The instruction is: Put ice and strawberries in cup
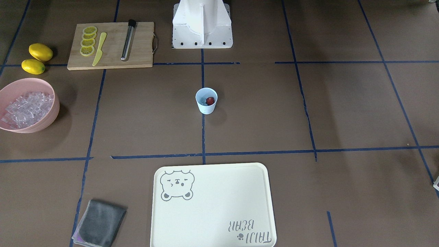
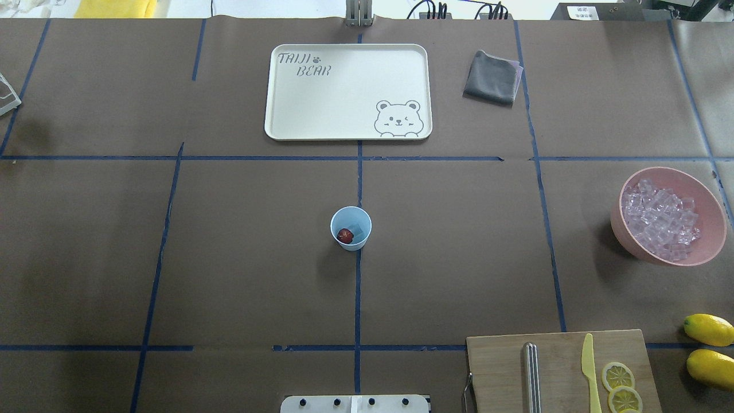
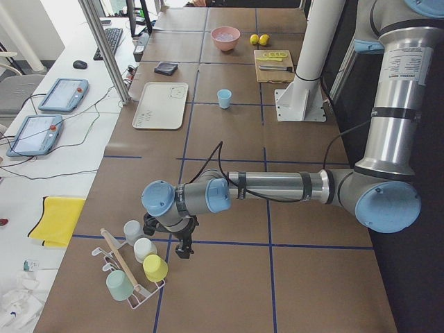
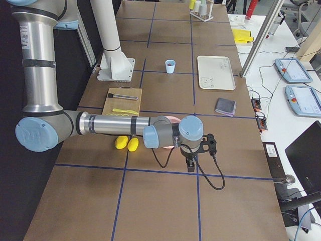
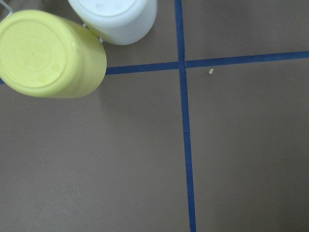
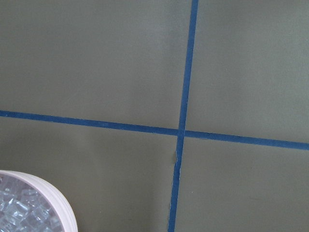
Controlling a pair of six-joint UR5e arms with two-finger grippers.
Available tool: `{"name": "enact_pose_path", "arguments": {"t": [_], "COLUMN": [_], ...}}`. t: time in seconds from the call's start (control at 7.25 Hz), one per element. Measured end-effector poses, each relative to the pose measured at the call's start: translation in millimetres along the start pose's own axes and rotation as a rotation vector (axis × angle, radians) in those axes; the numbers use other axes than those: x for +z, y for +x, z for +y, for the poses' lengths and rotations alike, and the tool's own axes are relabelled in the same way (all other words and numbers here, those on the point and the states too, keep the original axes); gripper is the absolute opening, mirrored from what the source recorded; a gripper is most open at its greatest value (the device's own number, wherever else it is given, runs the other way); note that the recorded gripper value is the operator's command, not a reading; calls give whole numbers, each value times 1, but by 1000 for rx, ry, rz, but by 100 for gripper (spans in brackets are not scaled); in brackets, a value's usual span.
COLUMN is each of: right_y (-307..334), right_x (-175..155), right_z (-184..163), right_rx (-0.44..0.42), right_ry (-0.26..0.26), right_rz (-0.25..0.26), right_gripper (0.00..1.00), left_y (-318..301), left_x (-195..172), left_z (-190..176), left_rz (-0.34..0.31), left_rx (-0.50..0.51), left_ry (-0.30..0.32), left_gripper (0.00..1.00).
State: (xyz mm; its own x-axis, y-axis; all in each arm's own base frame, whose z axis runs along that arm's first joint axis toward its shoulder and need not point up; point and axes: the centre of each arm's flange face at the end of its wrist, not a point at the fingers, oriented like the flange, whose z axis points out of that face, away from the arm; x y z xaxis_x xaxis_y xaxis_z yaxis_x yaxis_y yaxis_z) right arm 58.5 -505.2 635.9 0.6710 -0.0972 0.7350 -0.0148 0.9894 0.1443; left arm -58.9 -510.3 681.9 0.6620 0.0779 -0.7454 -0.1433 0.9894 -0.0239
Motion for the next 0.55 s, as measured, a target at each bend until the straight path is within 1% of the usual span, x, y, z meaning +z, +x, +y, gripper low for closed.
{"name": "enact_pose_path", "arguments": {"t": [0.28,0.55], "right_y": [1,2], "right_x": [0,1], "right_z": [0,1], "right_rx": [-1,0], "right_ry": [-1,-2], "right_rz": [4,5], "right_gripper": [100,100], "left_y": [-2,-1], "left_x": [1,-2], "left_z": [3,1], "left_rz": [-14,-36], "left_rx": [-16,-50], "left_ry": [36,46], "left_gripper": [100,100]}}
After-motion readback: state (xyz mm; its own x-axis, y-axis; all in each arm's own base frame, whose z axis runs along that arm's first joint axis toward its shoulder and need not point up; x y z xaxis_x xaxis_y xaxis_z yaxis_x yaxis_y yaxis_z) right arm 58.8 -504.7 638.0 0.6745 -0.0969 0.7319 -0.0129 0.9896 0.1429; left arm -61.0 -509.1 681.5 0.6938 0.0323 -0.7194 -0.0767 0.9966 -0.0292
